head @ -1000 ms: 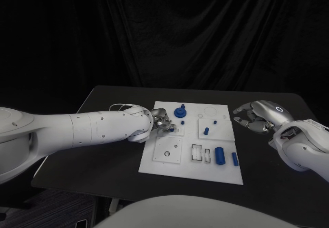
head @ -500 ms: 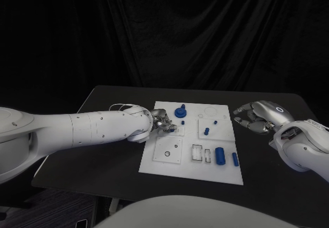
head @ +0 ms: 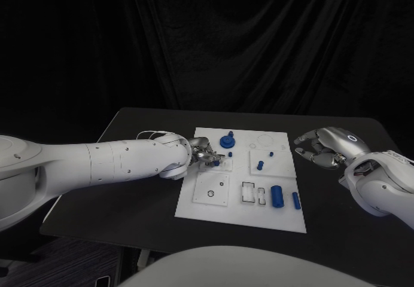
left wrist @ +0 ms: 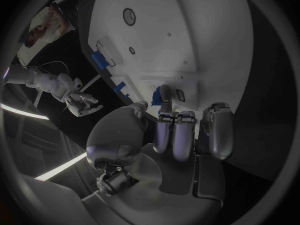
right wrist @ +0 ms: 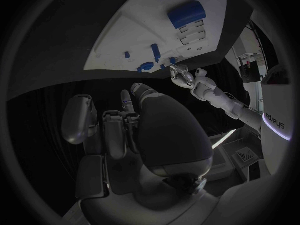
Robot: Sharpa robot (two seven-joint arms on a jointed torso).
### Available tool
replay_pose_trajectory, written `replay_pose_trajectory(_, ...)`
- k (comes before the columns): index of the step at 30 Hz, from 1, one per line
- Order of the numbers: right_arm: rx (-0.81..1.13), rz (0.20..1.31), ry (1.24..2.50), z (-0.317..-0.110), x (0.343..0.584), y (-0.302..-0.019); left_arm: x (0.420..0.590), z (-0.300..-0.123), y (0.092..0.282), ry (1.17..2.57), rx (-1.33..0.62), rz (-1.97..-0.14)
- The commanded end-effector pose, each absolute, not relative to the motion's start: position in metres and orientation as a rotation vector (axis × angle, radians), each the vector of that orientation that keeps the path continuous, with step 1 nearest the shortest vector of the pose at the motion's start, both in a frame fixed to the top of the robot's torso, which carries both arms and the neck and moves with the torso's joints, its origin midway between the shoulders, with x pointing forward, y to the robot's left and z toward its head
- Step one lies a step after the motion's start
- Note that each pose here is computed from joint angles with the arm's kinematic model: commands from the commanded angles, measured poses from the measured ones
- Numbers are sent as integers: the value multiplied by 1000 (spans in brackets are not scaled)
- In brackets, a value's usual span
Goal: Assemble the parts on the task board
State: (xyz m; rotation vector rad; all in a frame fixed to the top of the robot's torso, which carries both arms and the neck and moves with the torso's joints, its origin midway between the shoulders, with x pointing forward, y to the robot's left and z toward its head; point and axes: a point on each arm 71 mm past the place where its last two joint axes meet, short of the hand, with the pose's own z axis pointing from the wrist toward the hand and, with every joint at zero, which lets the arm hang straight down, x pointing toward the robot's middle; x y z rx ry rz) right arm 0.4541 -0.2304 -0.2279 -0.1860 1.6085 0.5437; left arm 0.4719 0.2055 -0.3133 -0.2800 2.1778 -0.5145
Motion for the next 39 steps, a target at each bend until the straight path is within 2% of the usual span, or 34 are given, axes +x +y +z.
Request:
replay_pose_trajectory(1, -176, 527, 1617, -229, 454, -232, 471, -314, 204, 2163, -280, -543)
replay_pose_trajectory(39, -175, 523, 1622, -230, 454, -232, 474, -315, 205, 2160, -271, -553)
